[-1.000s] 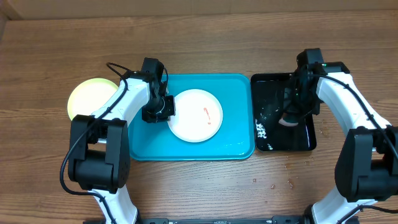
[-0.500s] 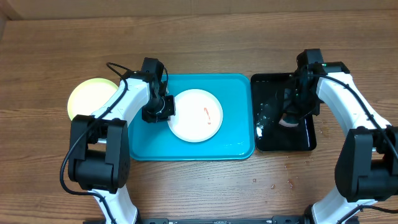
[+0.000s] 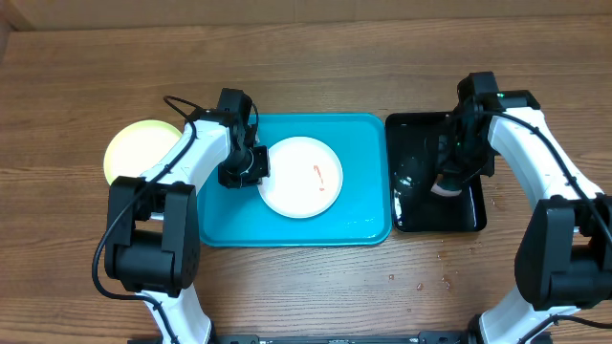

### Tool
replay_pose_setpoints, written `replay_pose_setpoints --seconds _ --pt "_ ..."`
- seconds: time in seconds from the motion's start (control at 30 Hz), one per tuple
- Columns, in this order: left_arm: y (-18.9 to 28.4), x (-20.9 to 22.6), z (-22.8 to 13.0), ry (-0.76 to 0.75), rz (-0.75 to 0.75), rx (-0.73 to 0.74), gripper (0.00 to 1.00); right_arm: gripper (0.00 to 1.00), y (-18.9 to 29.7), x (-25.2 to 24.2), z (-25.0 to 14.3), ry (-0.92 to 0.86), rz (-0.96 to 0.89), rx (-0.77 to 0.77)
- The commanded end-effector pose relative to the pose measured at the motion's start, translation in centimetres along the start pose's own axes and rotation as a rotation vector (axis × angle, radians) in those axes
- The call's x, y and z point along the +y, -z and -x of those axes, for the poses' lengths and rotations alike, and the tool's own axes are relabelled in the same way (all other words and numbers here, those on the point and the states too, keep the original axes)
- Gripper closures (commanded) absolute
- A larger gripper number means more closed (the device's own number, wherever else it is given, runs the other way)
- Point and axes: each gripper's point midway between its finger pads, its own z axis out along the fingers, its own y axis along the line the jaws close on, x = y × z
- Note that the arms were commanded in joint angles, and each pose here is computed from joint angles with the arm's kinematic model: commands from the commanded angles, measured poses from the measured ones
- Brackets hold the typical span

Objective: Clean dirty plates on tray and stack at the side
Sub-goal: 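Rub the held sponge in the black tray's water with the right gripper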

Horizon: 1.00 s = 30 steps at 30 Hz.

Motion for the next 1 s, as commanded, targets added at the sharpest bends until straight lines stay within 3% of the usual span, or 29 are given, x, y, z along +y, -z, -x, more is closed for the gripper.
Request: replay_pose_setpoints --seconds 0.0,0.27,0.5,0.8,0.97 --pt "0.1 -0.3 -0.2 -0.014 -0.002 -0.009 0.96 0.96 0.3 0.7 0.0 0.054 -0.012 -0.016" --pt "0.1 -0.3 0.0 -0.024 -0.004 -0.014 0.96 0.96 5.4 2.7 1.3 0.113 0.024 -0.062" --pt "0.1 -0.4 0.2 -0.025 -0.007 -0.023 0.96 0.96 10.2 9.3 1.5 0.222 0.245 -0.113" --pt "0.1 -0.4 0.3 -0.025 -0.008 -0.027 0.96 0.97 9.6 19.2 -1.6 0.422 0.344 -0.128" --pt "0.1 -0.4 0.3 -0.025 -0.008 -0.027 0.96 0.96 7.6 22.6 -2.7 0.473 0.236 -0.167"
